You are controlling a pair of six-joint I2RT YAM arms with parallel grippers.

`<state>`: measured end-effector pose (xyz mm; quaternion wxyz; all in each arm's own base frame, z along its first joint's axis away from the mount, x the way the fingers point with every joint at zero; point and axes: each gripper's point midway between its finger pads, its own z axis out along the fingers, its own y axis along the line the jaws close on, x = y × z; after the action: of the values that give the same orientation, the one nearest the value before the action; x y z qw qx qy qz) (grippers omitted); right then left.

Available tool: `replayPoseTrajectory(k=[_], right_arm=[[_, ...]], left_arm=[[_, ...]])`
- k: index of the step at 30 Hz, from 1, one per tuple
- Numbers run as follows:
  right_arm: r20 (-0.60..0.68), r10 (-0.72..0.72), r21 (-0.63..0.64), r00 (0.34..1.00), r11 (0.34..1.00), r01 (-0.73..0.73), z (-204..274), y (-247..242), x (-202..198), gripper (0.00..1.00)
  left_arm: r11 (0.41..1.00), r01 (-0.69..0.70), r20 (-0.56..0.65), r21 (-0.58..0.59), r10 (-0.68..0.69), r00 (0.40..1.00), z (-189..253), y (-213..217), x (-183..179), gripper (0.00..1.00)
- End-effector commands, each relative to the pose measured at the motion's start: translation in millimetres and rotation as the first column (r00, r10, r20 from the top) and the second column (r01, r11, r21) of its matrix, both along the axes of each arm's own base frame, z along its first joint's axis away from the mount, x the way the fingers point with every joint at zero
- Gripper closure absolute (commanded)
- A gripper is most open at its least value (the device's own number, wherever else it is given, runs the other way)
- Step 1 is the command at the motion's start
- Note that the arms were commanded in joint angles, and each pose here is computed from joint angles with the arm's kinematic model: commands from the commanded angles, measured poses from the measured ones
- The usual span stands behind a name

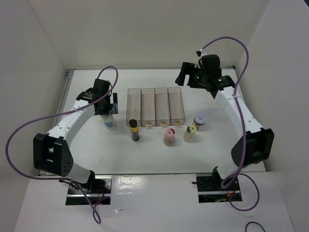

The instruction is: Organize the condiment bottles

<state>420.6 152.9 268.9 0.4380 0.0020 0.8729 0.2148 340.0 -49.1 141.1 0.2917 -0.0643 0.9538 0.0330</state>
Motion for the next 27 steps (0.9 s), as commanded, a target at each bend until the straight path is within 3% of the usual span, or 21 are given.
replayPoseTrajectory(k=[1,15,27], right_arm=[[0.042,0.016,0.014,0.999,1.0,-0.017,12.0,4.2,-4.5,0.02],[0.034,0.009,0.007,0.999,1.0,-0.009,7.6,1.9,-7.0,0.02],[0.035,0.001,0.003,0.999,1.0,-0.001,7.2,-0.1,-8.6,0.02]], left_arm=[[1.0,-0.003,0.008,0.011,0.003,1.0,-4.5,0.3,2.0,0.01],[1.0,-0.024,-0.015,0.015,0.025,1.0,-11.1,1.5,0.6,0.07],[1.0,-0.024,-0.024,0.017,0.025,0.999,-14.3,2.0,-1.6,0.3]])
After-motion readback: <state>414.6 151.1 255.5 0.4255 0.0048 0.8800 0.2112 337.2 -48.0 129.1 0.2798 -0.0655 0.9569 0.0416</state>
